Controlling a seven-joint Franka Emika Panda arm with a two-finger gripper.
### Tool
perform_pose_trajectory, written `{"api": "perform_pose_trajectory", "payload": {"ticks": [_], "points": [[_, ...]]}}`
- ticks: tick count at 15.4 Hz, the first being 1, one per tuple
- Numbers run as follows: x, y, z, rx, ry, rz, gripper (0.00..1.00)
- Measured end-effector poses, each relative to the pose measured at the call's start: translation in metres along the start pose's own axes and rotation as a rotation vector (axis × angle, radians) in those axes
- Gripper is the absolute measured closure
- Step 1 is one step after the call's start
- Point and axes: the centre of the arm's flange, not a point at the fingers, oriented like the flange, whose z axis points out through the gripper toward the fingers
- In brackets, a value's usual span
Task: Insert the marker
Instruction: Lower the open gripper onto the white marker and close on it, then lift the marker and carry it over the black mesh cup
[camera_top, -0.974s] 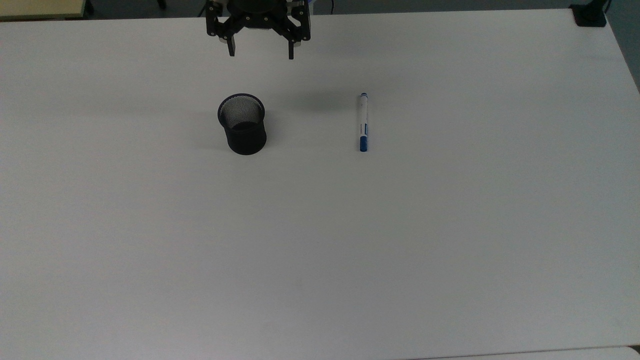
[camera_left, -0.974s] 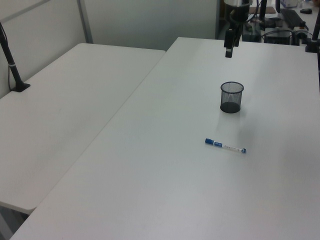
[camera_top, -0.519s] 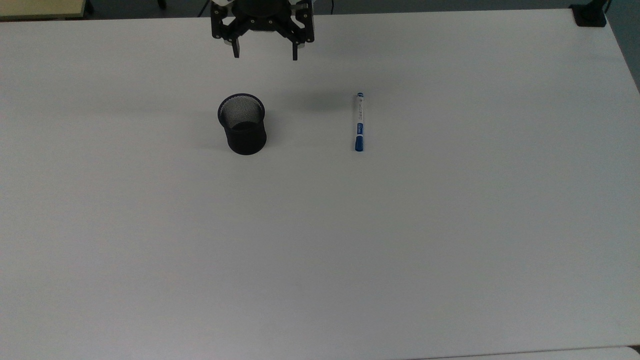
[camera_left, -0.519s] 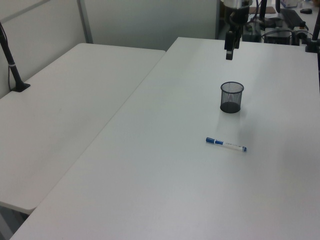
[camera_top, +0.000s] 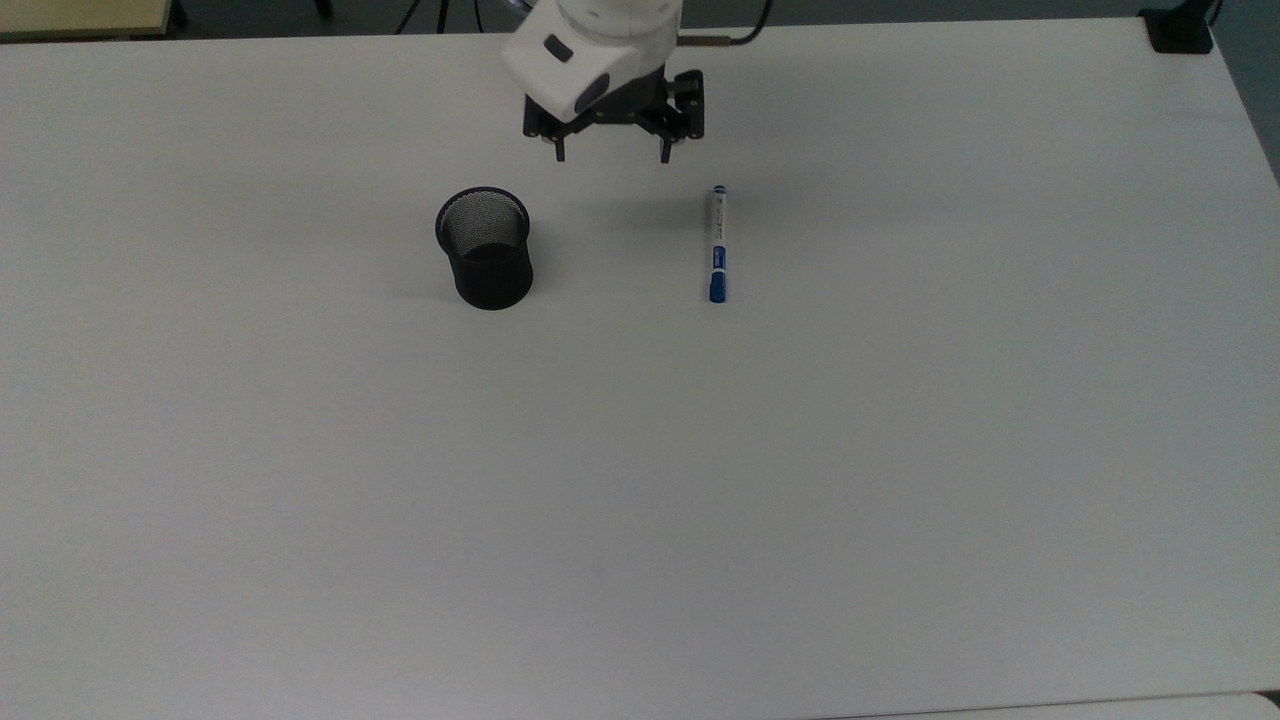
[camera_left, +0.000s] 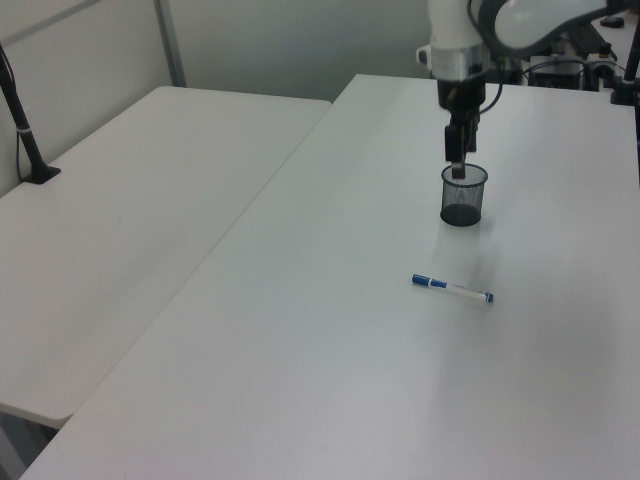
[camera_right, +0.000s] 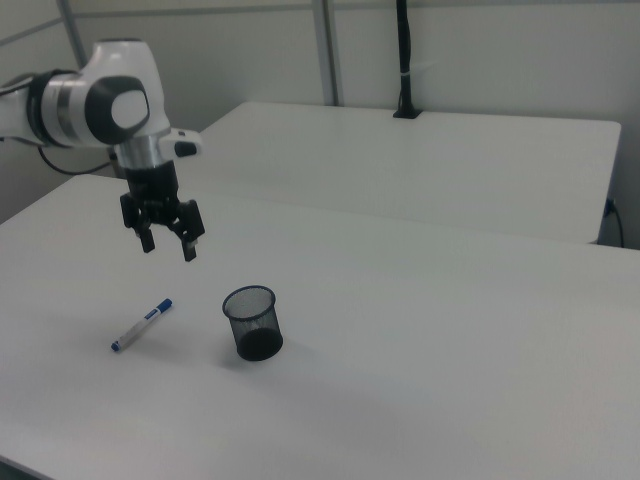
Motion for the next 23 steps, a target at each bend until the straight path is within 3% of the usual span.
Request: {"api": "perform_pose_trajectory", "payload": {"ticks": [3,6,11,16,21,23], "points": [[0.011,-0.026,0.038,-0.001,-0.015,0.024,0.01],[0.019,-0.054,0.074,-0.001,-0.022,0.028,0.14],[0.032,-0.086,0.123,-0.017,-0.004,0.090,0.25],[0.035,-0.104,0.149,-0.019,-0.012,0.107,0.27],[0.038,-0.109,0.156,-0.024,0.009,0.103,0.80],[0.039,-0.109,0.156,-0.024,0.010,0.104,0.84]]}}
